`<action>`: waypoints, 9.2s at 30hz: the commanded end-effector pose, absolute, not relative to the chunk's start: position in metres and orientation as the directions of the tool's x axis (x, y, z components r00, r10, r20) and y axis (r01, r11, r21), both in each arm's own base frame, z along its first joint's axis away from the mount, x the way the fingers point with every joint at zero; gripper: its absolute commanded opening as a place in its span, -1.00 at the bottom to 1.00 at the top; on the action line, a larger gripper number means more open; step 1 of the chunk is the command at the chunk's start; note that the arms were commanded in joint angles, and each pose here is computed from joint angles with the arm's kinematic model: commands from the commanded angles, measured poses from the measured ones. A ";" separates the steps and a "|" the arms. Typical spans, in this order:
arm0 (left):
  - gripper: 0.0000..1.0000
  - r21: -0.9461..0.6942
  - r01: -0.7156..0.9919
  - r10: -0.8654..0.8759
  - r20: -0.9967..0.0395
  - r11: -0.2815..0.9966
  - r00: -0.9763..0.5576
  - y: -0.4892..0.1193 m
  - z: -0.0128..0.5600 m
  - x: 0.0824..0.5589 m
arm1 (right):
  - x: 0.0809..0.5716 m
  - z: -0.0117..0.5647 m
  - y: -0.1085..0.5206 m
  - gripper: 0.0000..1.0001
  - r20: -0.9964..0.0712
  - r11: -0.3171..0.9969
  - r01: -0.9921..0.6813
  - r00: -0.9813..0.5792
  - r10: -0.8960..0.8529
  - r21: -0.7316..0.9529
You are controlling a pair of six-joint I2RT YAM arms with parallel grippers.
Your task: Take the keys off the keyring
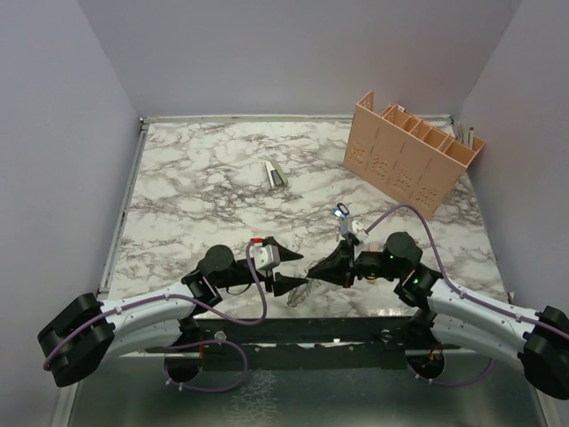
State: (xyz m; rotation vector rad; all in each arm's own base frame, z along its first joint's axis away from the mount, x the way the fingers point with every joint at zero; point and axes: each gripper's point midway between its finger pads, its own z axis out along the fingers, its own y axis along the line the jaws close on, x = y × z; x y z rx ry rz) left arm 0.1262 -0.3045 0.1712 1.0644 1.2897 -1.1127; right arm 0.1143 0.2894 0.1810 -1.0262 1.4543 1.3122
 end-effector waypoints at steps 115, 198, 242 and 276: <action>-1.00 -0.355 0.811 -0.229 -0.933 0.465 -0.278 -0.290 0.187 0.177 | 0.212 0.155 0.323 -0.54 -0.978 0.499 -0.864 0.155 0.140 -0.065; -0.83 0.076 0.886 0.201 -0.979 0.458 -0.021 -0.305 0.119 0.167 | 0.135 0.168 0.263 -0.99 -0.736 0.488 -0.837 -0.489 -0.468 0.246; 0.22 0.000 0.850 -0.064 -0.997 0.527 0.040 -0.280 0.173 0.163 | 0.167 0.190 0.274 -0.99 -0.426 0.881 -0.315 -0.893 -0.148 0.353; -0.15 -0.138 0.801 -0.321 -0.944 0.582 0.071 -0.304 0.186 0.178 | 0.166 0.199 0.307 -0.99 -0.338 0.829 -0.151 -0.940 0.047 0.538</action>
